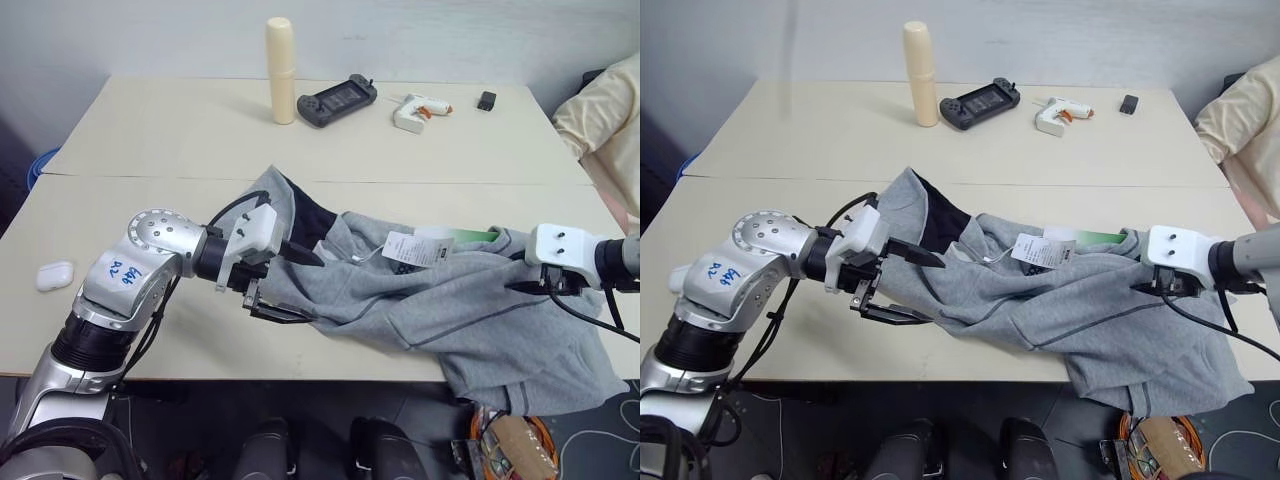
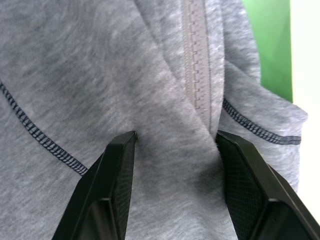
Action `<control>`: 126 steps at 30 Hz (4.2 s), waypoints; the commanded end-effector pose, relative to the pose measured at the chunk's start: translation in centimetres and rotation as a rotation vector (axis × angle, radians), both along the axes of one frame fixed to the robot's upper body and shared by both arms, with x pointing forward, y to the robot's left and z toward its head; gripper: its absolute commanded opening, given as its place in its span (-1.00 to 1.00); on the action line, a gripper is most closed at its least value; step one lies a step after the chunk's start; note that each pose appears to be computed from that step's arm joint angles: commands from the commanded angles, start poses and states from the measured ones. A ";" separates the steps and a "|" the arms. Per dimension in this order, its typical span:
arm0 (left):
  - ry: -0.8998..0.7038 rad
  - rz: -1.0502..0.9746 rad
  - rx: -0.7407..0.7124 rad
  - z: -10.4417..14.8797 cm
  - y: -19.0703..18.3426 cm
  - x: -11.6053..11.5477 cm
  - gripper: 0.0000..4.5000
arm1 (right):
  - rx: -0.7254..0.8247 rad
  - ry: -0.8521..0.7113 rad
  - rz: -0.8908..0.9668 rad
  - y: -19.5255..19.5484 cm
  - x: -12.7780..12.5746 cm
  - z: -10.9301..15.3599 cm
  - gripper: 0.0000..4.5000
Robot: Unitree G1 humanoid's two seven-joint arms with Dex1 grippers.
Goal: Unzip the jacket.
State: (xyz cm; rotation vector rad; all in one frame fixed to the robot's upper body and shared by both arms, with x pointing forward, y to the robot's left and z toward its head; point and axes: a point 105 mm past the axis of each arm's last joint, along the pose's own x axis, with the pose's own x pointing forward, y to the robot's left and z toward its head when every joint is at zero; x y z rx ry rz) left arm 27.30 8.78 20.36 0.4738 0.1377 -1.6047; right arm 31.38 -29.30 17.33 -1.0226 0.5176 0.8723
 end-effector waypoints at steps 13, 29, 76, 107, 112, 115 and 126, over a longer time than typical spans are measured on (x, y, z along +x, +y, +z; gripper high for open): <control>-0.087 -0.055 -0.034 1.7 -1.2 0.4 1.00 | -0.043 -0.105 -0.176 -4.1 -0.6 3.1 0.67; -0.104 -0.044 -0.050 2.0 -1.3 0.9 1.00 | -0.001 -0.116 -0.192 -3.6 0.4 2.9 -0.80; -0.098 -0.142 -0.066 1.9 -3.0 1.8 1.00 | 0.521 0.684 0.164 11.3 -24.5 0.1 -0.99; -0.125 -0.251 0.063 -2.5 -3.7 1.2 1.00 | -0.083 0.190 -0.182 -1.9 -20.3 -0.9 -0.02; -0.133 -0.277 0.096 -3.9 -4.0 0.9 1.00 | -0.169 0.065 -0.169 -3.5 -18.8 -1.9 0.06; -0.124 -0.285 0.095 -4.5 -4.5 0.7 1.00 | -0.239 0.001 -0.167 -4.8 -18.0 -2.6 0.33; -0.206 -0.353 0.209 -7.7 -6.0 1.0 1.00 | -0.278 -0.030 -0.071 -5.6 -16.2 -6.4 0.48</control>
